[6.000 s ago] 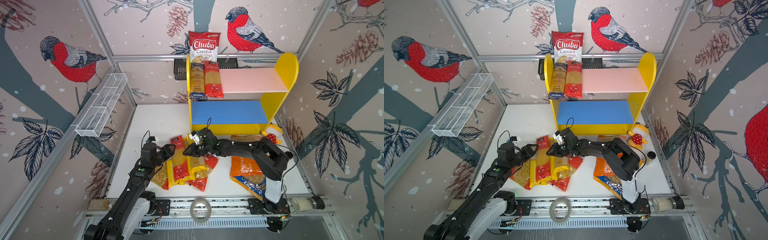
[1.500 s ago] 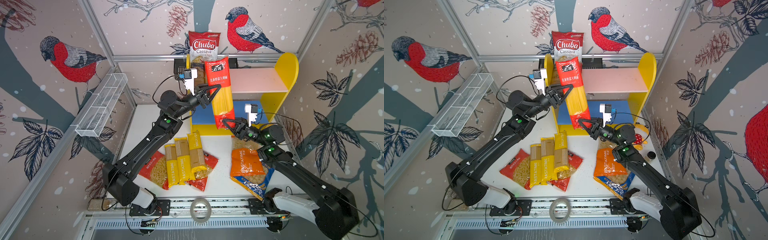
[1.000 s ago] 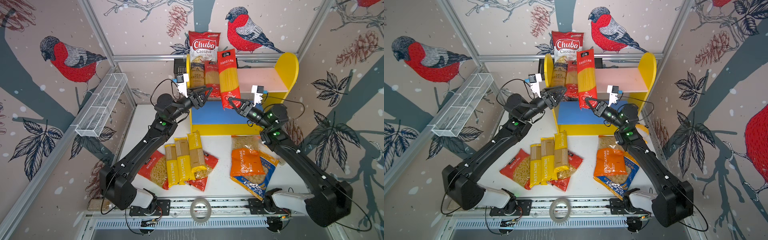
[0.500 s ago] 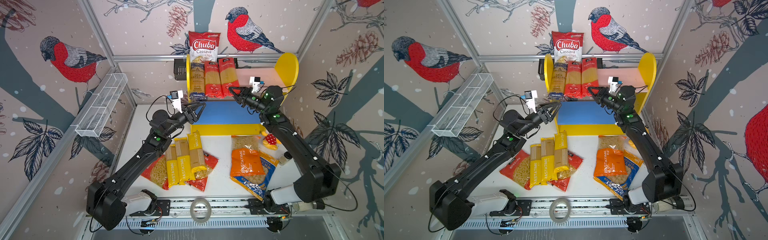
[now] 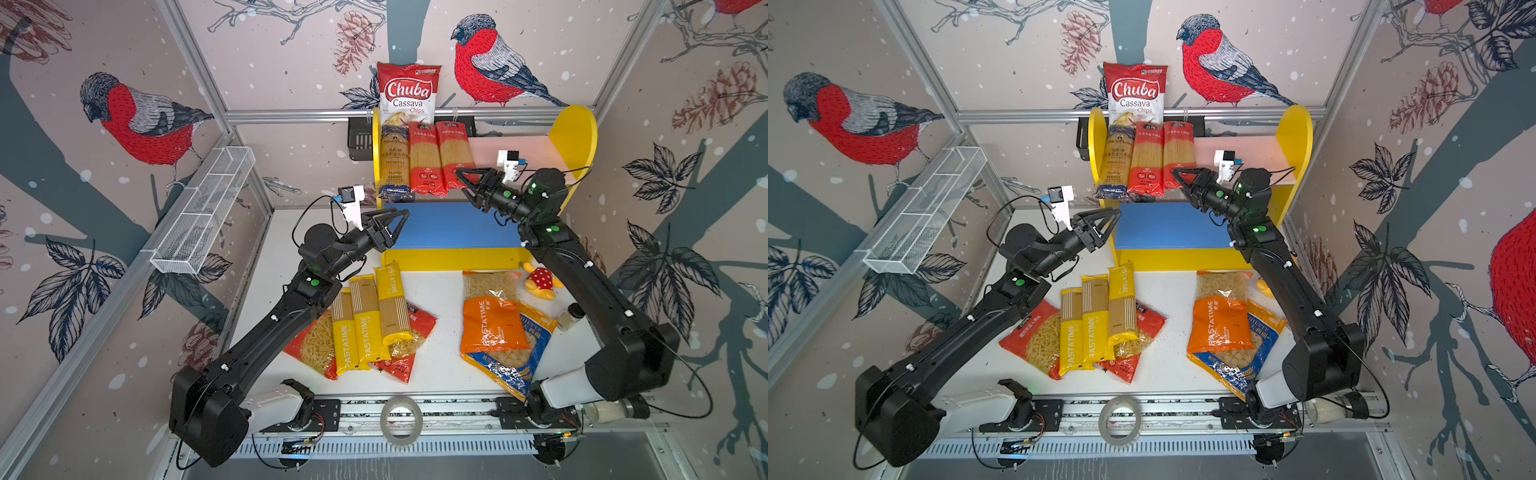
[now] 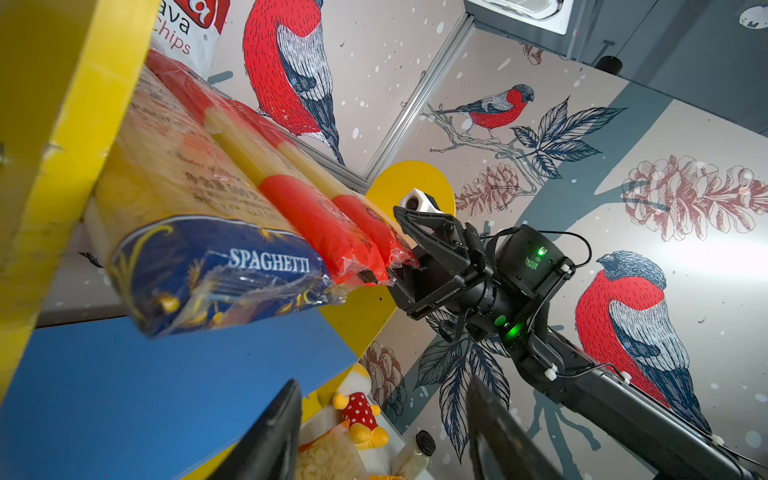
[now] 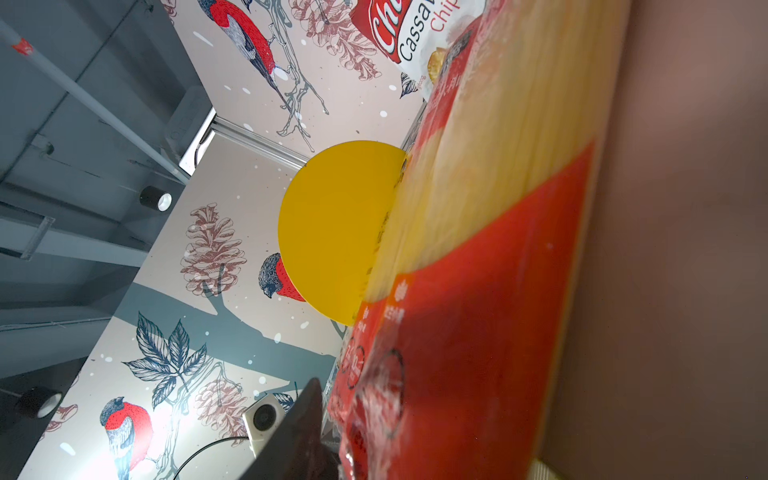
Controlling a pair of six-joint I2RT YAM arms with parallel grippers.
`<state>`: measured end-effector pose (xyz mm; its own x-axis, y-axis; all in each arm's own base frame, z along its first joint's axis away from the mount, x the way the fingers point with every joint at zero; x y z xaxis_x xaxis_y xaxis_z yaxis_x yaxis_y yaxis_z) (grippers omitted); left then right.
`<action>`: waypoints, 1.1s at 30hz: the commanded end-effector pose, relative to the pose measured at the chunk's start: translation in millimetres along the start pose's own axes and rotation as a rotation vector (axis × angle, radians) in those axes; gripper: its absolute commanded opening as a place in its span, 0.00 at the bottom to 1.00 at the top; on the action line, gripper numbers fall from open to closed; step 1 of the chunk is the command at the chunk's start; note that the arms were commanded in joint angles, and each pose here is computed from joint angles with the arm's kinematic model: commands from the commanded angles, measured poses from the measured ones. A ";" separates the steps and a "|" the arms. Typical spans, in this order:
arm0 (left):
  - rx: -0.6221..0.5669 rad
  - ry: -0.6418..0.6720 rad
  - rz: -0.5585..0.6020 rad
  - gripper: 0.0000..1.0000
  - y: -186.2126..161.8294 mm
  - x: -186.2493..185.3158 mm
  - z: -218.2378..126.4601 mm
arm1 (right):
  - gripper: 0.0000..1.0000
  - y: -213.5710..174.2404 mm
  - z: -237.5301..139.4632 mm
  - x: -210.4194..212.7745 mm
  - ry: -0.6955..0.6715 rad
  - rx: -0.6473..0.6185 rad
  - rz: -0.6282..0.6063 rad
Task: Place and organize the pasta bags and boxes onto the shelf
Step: 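Set the bag beside the other red bag and open both grippers, then lower both grippers to a yellow PASTATIME spaghetti pack on the table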
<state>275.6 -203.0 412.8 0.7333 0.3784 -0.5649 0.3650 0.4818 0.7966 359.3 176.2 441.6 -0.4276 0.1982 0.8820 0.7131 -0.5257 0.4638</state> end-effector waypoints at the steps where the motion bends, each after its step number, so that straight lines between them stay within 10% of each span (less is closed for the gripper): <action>1: -0.010 -0.010 0.032 0.62 1.0 -0.8 -0.5 | 0.50 0.9 -6.0 12.4 0.046 -0.005 -0.073; 10: 0.002 0.000 0.044 0.63 -2.7 1.7 -1.5 | 0.67 -11.1 -23.9 3.0 0.018 -0.016 -0.085; 33: 0.154 0.236 0.021 0.66 -85.5 42.0 -49.6 | 0.72 -111.1 -81.5 -17.2 -0.090 -0.044 -0.315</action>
<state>250.1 -196.1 327.7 0.6418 0.5169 -0.5665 0.4364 0.3612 0.8241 246.1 167.2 381.4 -0.5744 0.3697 0.7303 0.5784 -0.4480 0.6817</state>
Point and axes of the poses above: each gripper's point midway between its finger pads, its own z axis out along the fingers, its own x axis along the line the jaws close on, y = z × x, the point moved 7 cm from there along -z, back along the fingers, and after that the axes turned 1 degree about -z, right-handed, at the moved point
